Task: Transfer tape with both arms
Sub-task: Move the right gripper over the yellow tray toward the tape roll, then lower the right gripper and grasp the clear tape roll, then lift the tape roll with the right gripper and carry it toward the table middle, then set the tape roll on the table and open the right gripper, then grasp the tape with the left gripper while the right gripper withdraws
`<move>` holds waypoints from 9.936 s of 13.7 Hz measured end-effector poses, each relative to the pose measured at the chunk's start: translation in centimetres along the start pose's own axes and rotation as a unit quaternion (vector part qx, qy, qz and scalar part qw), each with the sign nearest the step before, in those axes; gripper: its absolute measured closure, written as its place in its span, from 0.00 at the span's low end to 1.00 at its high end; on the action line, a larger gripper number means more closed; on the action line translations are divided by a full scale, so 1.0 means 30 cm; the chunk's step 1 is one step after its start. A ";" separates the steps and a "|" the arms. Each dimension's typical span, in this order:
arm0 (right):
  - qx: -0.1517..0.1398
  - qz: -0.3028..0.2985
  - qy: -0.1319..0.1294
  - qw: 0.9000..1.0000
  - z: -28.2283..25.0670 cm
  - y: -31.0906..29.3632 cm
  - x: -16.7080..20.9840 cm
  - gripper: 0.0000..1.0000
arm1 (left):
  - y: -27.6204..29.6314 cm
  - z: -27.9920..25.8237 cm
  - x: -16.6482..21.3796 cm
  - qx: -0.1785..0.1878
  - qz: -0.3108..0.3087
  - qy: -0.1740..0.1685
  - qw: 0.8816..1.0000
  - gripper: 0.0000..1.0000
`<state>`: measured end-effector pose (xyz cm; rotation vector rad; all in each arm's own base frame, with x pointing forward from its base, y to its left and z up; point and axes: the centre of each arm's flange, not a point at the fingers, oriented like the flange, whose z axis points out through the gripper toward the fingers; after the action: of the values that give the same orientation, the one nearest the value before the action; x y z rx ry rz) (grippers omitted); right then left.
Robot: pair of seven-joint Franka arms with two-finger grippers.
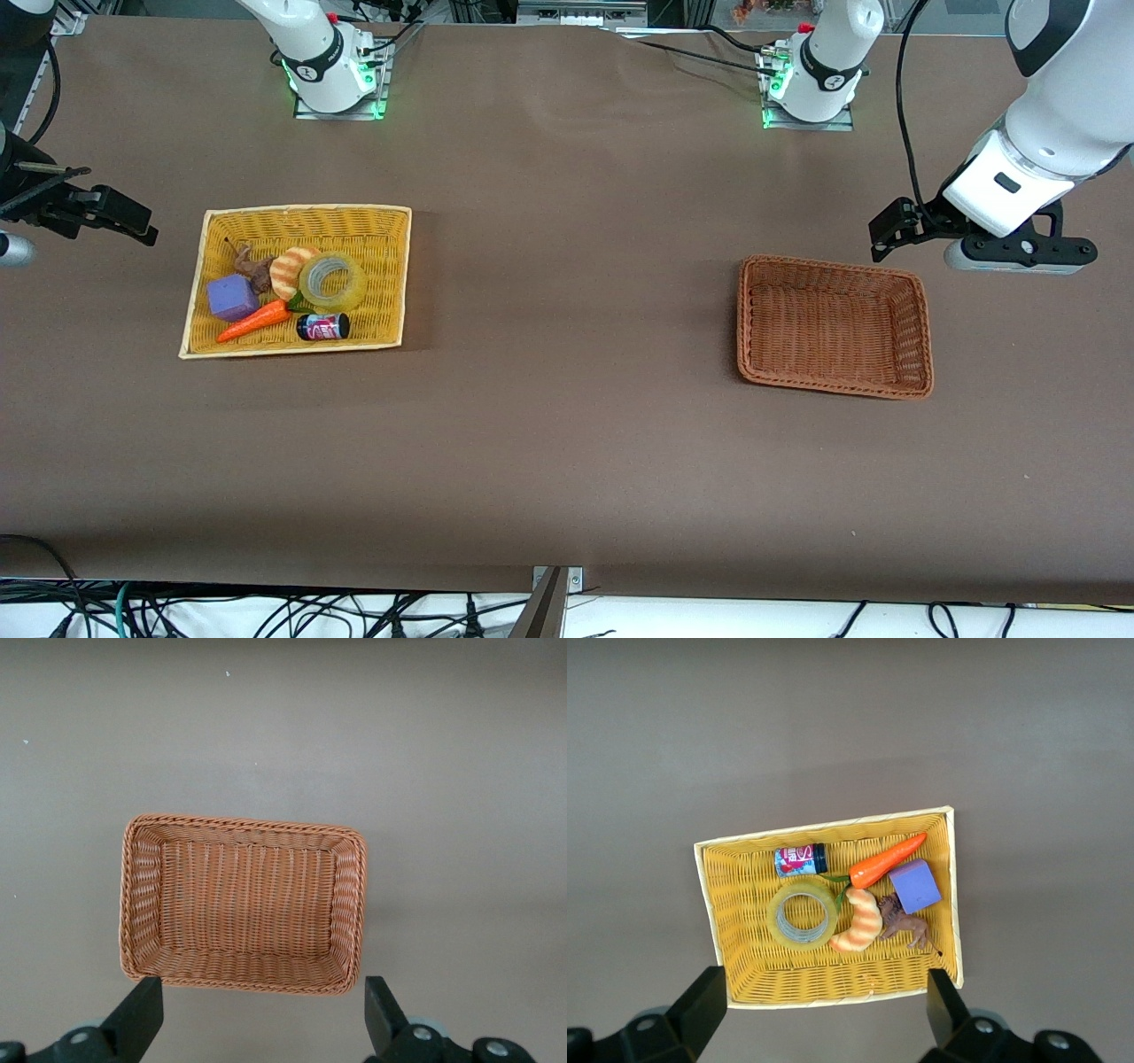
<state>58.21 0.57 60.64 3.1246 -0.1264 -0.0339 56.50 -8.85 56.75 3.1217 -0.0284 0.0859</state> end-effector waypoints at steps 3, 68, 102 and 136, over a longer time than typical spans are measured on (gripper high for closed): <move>0.000 0.000 0.000 1.000 0.000 0.000 0.000 0.00 | 0.000 0.000 0.000 0.000 0.000 0.000 1.000 0.00; 0.008 0.012 -0.052 0.999 1.371 -0.374 -0.291 0.23 | -0.144 0.024 0.022 0.003 -0.002 -0.008 1.000 0.00; 0.023 0.153 -0.054 0.987 1.385 -1.778 -0.558 0.78 | -0.145 0.105 0.027 0.004 0.016 -0.047 0.999 0.00; -0.019 -0.001 -0.059 0.998 0.187 0.049 0.258 0.00 | 1.205 0.968 -0.303 -0.034 -0.061 -0.094 0.993 0.00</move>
<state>65.68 -1.59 54.90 3.0833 -0.1219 -0.2170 48.33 -45.38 27.91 3.0428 0.1537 -0.2053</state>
